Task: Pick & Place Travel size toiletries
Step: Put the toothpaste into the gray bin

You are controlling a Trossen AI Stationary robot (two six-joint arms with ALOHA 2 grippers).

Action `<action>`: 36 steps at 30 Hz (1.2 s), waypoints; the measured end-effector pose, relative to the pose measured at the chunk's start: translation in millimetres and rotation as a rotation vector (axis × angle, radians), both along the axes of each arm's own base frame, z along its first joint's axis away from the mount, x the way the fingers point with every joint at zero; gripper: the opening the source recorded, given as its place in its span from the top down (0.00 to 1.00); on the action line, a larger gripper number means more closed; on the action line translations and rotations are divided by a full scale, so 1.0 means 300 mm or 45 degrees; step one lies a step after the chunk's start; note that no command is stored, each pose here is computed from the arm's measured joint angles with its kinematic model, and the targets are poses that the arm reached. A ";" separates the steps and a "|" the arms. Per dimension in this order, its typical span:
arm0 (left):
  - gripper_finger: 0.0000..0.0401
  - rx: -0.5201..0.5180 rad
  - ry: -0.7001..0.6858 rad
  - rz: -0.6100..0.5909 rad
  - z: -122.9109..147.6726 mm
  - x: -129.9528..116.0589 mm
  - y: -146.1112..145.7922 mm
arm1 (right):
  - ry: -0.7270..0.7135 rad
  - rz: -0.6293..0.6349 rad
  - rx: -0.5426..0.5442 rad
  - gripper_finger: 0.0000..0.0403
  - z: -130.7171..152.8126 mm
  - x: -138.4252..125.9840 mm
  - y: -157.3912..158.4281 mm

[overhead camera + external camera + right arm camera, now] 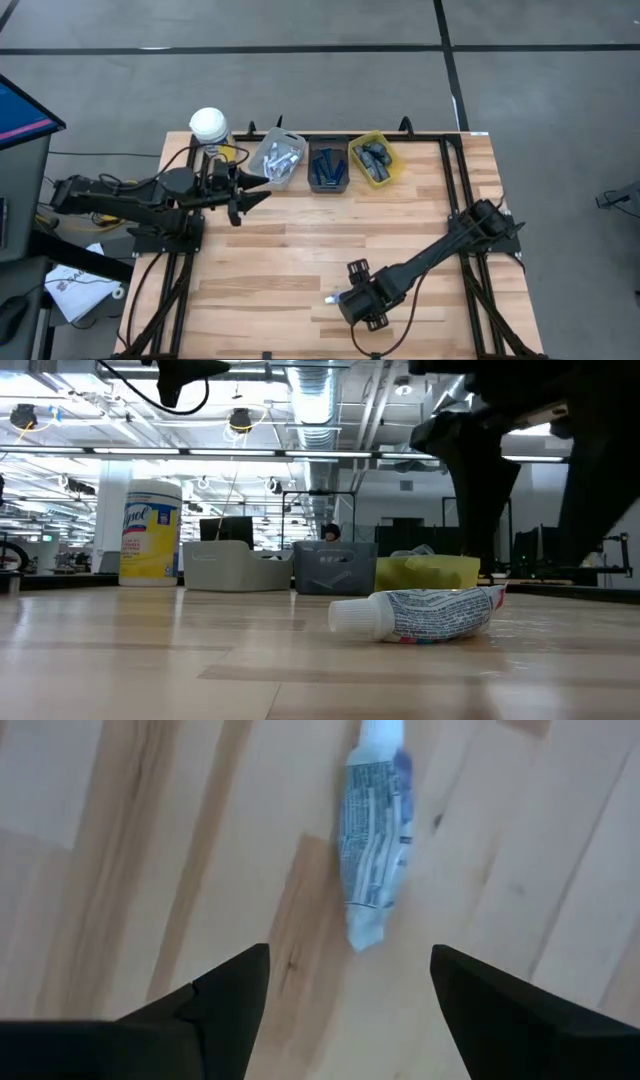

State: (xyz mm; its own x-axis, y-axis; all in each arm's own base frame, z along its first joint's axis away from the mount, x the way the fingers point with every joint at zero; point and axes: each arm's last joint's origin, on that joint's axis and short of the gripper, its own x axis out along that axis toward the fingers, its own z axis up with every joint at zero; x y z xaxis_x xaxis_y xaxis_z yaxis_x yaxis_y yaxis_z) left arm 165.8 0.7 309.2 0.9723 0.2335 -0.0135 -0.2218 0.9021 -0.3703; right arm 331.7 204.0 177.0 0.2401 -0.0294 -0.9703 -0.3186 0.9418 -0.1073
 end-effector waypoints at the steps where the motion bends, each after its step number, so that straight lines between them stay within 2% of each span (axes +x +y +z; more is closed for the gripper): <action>1: 0.46 0.000 0.006 -0.004 -0.002 0.001 -0.002 | 0.004 0.000 -0.003 0.33 -0.006 0.001 0.001; 7: 0.46 -0.053 -0.006 -0.014 -0.002 0.001 -0.007 | 0.044 -0.016 -0.035 0.37 -0.055 0.014 -0.004; 14: 0.46 -0.056 -0.013 -0.012 0.000 0.001 -0.006 | 0.089 -0.023 -0.056 0.51 -0.105 0.025 -0.009; 22: 0.46 -0.056 -0.015 -0.003 0.000 0.001 -0.006 | 0.079 -0.028 -0.051 0.66 -0.106 0.032 -0.014; 32: 0.46 -0.065 -0.022 0.008 0.001 0.001 -0.005 | 0.059 -0.035 -0.043 0.73 -0.105 0.046 -0.026; 36: 0.46 -0.065 -0.026 0.008 0.002 0.001 -0.005 | 0.063 -0.034 -0.042 0.79 -0.105 0.045 -0.026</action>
